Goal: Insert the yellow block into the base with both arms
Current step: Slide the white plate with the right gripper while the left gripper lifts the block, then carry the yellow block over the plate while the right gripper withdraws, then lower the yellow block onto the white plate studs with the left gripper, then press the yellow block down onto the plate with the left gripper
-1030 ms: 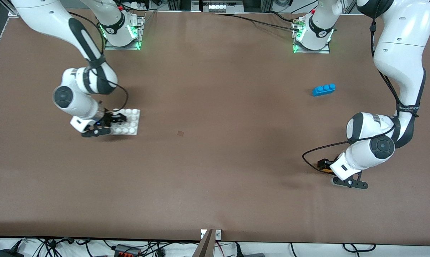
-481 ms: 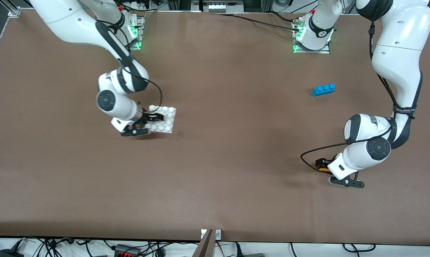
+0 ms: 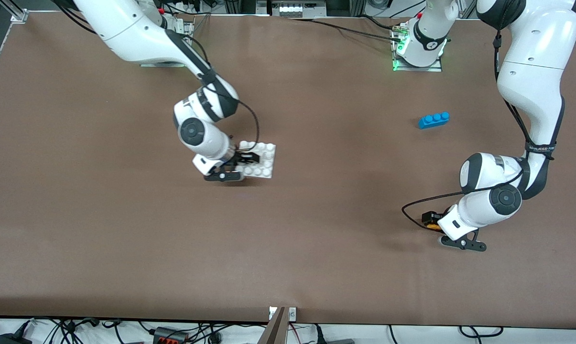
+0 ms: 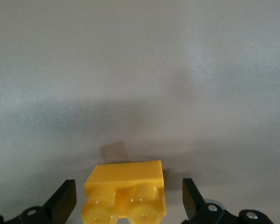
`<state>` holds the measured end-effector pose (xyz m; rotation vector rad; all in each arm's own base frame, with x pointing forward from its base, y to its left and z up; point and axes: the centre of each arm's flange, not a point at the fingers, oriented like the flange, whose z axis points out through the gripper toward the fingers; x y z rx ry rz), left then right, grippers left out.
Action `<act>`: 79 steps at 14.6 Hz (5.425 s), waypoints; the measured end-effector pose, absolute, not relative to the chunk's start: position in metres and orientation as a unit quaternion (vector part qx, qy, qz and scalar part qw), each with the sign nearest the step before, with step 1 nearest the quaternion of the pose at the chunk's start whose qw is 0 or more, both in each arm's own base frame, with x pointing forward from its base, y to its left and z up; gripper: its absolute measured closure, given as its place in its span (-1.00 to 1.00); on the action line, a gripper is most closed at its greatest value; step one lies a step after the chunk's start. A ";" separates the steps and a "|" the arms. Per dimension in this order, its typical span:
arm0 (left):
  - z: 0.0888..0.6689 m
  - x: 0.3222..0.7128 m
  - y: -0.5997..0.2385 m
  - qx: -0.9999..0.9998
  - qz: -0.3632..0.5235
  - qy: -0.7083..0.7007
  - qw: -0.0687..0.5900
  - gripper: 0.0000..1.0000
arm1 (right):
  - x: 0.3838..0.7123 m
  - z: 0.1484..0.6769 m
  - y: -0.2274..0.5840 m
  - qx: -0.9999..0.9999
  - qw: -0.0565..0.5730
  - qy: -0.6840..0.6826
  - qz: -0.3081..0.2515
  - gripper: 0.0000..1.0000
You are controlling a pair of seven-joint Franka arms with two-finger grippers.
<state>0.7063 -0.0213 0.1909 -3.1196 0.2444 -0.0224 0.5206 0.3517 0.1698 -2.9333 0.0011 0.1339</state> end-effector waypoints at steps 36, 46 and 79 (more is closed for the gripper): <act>0.295 0.619 -0.307 -0.985 0.094 -0.129 -0.071 -0.37 | 0.610 0.464 0.183 -0.995 0.048 -0.020 0.083 -1.00; 0.259 0.518 -0.454 -0.985 0.057 -0.162 -0.034 -0.37 | 0.576 0.607 0.010 -0.998 -0.014 -0.017 0.063 -1.00; 0.216 0.460 -0.489 -0.987 -0.031 -0.160 0.000 -0.37 | 0.543 0.604 -0.016 -1.000 -0.015 0.007 0.026 -1.00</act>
